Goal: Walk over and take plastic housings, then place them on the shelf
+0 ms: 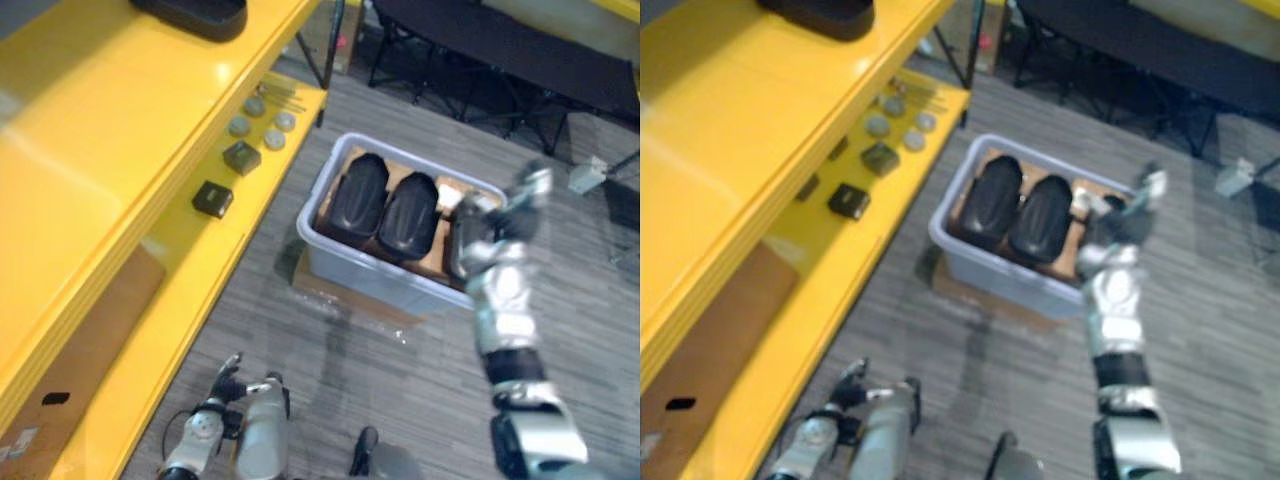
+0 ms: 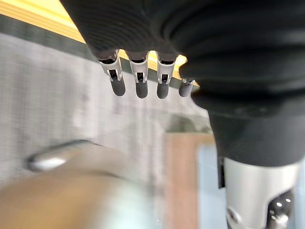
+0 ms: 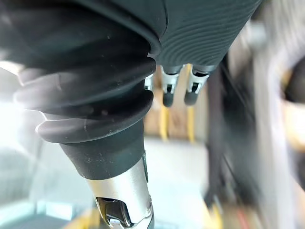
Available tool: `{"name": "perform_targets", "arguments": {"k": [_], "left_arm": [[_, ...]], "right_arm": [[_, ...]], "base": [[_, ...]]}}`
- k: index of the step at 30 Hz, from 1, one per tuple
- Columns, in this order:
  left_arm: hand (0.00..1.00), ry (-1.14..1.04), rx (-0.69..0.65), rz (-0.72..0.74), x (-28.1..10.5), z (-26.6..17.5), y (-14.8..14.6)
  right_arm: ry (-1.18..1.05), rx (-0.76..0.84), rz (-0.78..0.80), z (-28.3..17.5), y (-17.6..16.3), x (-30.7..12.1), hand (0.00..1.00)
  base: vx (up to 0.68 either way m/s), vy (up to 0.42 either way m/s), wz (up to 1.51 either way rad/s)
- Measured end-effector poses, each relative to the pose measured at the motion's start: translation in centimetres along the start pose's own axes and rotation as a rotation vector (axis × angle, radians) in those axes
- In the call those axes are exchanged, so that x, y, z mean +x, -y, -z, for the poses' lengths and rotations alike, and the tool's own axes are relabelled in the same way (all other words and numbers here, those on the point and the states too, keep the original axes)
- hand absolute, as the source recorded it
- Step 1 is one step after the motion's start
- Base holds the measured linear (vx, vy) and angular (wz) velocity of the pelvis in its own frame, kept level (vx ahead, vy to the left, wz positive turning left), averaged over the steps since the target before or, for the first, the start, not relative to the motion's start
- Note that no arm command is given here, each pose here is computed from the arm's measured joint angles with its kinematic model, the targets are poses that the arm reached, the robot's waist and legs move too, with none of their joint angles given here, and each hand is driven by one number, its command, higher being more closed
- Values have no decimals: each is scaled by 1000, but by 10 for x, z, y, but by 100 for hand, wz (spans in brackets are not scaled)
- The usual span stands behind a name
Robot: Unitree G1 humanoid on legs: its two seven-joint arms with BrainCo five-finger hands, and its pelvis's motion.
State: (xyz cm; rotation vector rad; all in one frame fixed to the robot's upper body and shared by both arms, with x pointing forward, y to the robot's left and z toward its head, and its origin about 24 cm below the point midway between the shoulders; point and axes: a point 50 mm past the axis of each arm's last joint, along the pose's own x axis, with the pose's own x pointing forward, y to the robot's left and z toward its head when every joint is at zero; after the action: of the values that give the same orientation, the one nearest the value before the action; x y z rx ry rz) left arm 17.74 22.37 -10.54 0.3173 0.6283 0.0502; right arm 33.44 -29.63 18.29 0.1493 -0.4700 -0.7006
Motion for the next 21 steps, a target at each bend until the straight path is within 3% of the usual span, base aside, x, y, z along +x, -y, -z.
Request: {"name": "perform_targets", "arguments": {"k": [4,10,14,21], "left_arm": [[0,21,-147,-99,-1,-2,0],[0,-62,-365,-246,-8,19,-8],[0,-117,-458,-246,-18,35,6],[0,-93,-560,-189,-17,30,17]], "right_arm": [[-131,-29,224,-7,44,42,0],[-237,-39,428,-23,83,68,0],[-175,-35,539,-53,101,79,0],[-168,-71,585,-66,114,83,0]], "base": [[-28,-7,9],[-12,-65,24],[-12,-54,13],[-26,-30,9]]}}
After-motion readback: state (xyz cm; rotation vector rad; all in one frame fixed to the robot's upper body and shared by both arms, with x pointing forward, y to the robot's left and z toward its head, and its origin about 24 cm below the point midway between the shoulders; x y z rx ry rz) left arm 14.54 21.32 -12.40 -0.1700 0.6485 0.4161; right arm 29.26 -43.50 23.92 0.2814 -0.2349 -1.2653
